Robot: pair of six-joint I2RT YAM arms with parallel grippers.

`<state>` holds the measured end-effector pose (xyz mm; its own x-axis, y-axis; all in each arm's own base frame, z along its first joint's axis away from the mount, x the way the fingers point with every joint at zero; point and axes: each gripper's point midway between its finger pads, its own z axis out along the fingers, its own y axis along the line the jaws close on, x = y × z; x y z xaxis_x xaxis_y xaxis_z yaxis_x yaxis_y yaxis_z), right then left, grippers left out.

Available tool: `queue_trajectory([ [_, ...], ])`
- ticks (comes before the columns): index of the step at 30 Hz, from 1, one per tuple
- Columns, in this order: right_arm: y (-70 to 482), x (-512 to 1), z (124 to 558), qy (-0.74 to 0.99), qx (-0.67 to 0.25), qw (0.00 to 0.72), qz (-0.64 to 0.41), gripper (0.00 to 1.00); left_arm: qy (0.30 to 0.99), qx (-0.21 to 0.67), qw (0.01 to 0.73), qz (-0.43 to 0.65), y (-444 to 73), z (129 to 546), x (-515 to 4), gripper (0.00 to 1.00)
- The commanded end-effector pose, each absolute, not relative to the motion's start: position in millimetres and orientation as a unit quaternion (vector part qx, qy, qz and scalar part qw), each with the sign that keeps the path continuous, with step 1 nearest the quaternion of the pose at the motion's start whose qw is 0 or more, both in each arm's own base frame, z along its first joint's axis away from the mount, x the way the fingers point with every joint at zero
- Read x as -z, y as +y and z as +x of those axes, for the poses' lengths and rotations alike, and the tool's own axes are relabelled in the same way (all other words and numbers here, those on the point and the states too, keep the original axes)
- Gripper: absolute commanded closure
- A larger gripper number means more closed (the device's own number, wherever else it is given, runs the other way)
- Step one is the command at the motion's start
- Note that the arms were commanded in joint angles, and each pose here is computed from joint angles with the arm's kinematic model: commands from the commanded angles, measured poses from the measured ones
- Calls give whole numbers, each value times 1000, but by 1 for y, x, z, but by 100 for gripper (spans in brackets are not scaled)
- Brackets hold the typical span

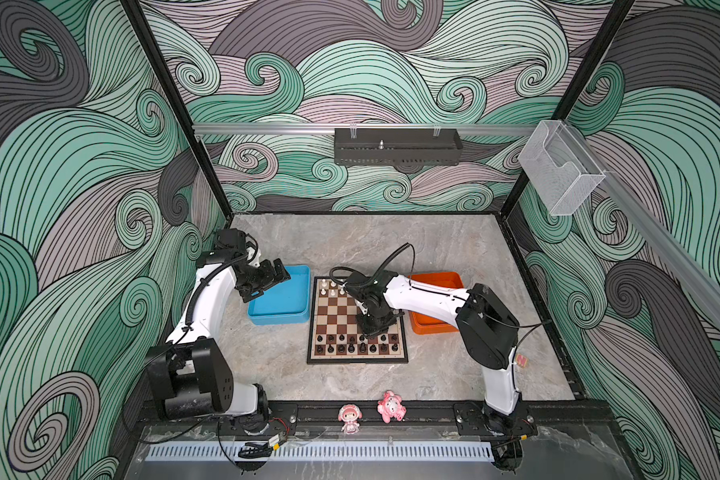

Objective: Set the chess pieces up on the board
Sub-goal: 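Lower the black pawn onto the remaining near-row square with the right gripper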

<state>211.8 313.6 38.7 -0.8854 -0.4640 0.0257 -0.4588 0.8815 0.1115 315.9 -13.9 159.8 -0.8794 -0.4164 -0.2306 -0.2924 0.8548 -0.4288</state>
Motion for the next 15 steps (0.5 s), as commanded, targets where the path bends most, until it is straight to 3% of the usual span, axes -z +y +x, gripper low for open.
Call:
queue_trajectory([
  [1,304,-43,209,-971,41,28,234,89,948,204,155,-191,-16,317,-158,2],
  [15,304,-42,207,-970,34,31,238,88,947,206,154,-191,-16,317,-158,2],
])
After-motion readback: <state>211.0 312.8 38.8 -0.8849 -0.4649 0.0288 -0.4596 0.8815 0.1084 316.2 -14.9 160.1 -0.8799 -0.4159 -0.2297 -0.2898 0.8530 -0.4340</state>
